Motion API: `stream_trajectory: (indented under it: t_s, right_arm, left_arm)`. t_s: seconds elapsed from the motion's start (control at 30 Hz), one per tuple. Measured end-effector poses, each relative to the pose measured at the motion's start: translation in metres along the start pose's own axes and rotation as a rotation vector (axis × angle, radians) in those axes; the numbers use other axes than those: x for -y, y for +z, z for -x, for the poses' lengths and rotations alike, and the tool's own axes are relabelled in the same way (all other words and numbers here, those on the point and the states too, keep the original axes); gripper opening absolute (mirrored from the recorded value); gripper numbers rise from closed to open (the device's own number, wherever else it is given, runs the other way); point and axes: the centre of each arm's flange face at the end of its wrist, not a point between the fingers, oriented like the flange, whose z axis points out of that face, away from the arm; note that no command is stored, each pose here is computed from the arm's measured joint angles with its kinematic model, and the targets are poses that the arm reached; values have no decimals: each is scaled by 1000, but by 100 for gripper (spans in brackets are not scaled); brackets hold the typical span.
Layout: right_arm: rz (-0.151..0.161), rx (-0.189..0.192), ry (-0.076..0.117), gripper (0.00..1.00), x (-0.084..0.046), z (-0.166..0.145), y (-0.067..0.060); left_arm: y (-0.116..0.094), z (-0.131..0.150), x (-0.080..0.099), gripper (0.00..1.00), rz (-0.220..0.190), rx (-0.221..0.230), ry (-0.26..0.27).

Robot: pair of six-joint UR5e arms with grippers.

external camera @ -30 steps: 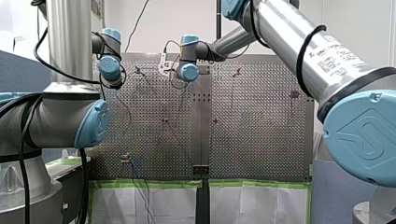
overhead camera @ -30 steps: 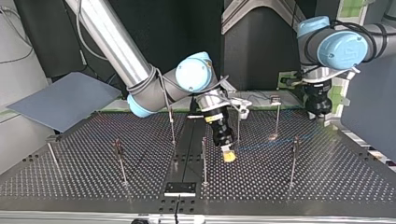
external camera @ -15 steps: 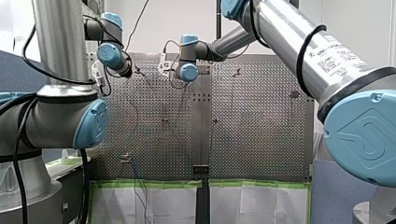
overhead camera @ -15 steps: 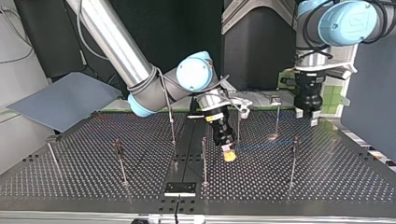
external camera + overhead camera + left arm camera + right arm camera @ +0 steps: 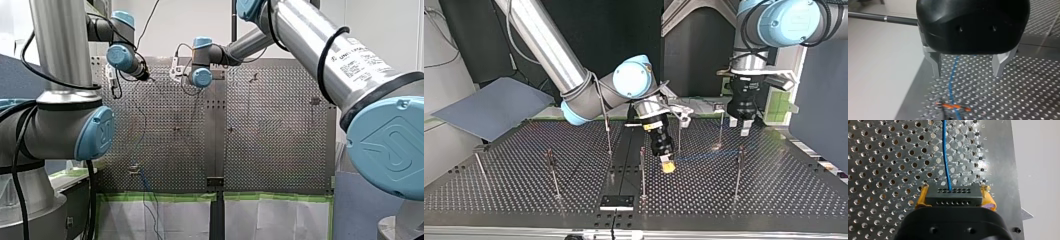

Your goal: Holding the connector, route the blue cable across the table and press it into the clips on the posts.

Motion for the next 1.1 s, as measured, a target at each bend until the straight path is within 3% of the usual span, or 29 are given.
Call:
stream_trajectory:
  t_s: [0.23, 0.53, 0.73, 1.1]
  right_arm:
    - [8, 1, -1, 0, -2, 0, 0]
    - [12, 2, -2, 0, -4, 0, 1]
    - [11, 2, -2, 0, -3, 1, 0]
    - [10, 3, -2, 0, -2, 1, 0]
  left_arm:
    - [17, -11, 5, 100, -2, -17, 58]
    - [30, 13, 21, 100, -39, 69, 48]
    - [36, 15, 27, 100, -54, 81, 42]
    - [66, 0, 31, 100, -8, 59, 98]
